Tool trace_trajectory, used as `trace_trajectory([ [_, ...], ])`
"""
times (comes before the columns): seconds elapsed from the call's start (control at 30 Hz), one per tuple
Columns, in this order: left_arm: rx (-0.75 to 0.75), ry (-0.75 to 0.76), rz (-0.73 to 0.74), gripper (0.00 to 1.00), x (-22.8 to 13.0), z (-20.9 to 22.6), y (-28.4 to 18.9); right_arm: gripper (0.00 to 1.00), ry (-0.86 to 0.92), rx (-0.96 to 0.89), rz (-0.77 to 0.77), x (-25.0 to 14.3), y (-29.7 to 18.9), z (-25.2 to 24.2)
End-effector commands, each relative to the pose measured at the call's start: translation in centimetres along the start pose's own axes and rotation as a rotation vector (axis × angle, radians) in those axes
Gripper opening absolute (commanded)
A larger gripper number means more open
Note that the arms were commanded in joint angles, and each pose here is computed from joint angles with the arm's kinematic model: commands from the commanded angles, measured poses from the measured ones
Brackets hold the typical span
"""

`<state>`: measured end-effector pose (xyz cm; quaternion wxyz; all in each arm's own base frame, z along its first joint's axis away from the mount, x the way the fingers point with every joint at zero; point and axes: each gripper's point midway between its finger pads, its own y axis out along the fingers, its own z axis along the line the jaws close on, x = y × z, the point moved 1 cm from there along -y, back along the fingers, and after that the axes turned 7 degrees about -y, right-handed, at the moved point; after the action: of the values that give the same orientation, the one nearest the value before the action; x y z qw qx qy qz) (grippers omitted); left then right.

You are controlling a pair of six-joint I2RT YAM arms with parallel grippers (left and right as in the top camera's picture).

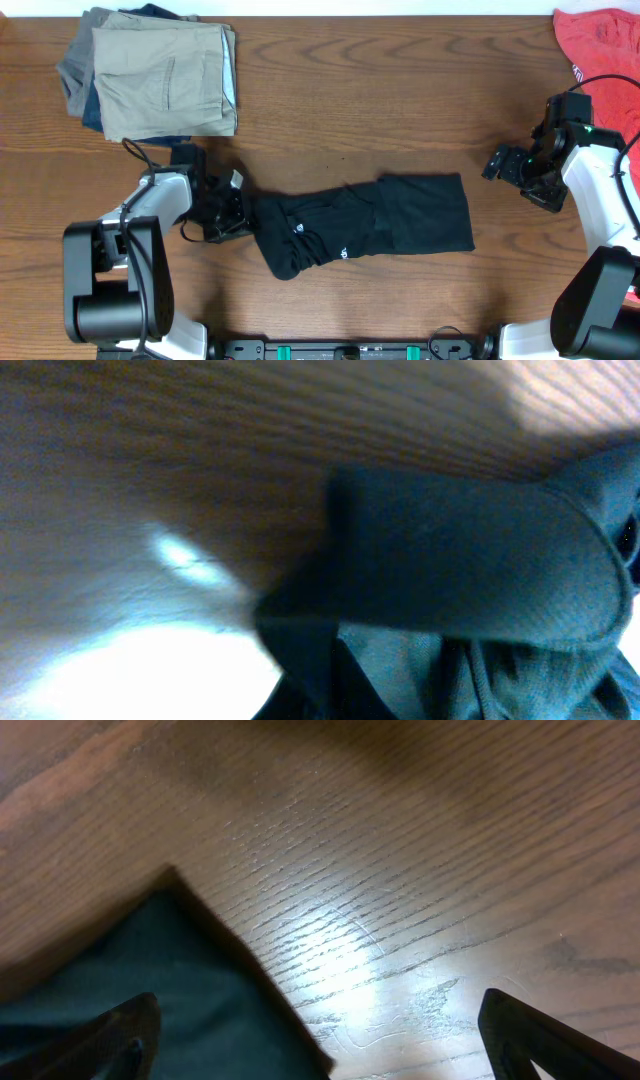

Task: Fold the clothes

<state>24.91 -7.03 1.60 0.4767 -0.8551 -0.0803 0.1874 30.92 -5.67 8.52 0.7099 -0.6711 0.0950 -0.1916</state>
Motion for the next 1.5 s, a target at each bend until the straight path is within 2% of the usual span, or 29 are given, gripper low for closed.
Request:
trace_trajectory([
  [0.0, 0.124, 0.026, -0.107, 0.06, 1.7, 0.2, -2.9, 0.99, -0.008, 0.005, -0.029, 0.6, -0.8, 0.0],
  [0.23, 0.285, 0.016, -0.203, 0.06, 2.2, -0.7, -9.3, 0.99, -0.008, 0.005, -0.029, 0.6, -0.8, 0.0],
  [0.4, 0.281, 0.024, -0.220, 0.06, 2.1, -2.6, -12.4, 0.99, -0.008, 0.005, -0.029, 0.6, -0.8, 0.0],
  [0.93, 0.258, 0.027, -0.202, 0.06, -0.1, -5.9, -17.4, 0.99, -0.008, 0.005, -0.029, 0.6, -0.8, 0.0],
  [1.13, 0.153, 0.108, -0.160, 0.06, -1.2, -9.5, -16.4, 0.99, -0.008, 0.005, -0.029, 0.6, -0.8, 0.0],
  [1.47, 0.090, 0.235, -0.175, 0.06, -3.2, -16.5, -12.6, 0.99, -0.008, 0.005, -0.029, 0.6, -0.8, 0.0],
])
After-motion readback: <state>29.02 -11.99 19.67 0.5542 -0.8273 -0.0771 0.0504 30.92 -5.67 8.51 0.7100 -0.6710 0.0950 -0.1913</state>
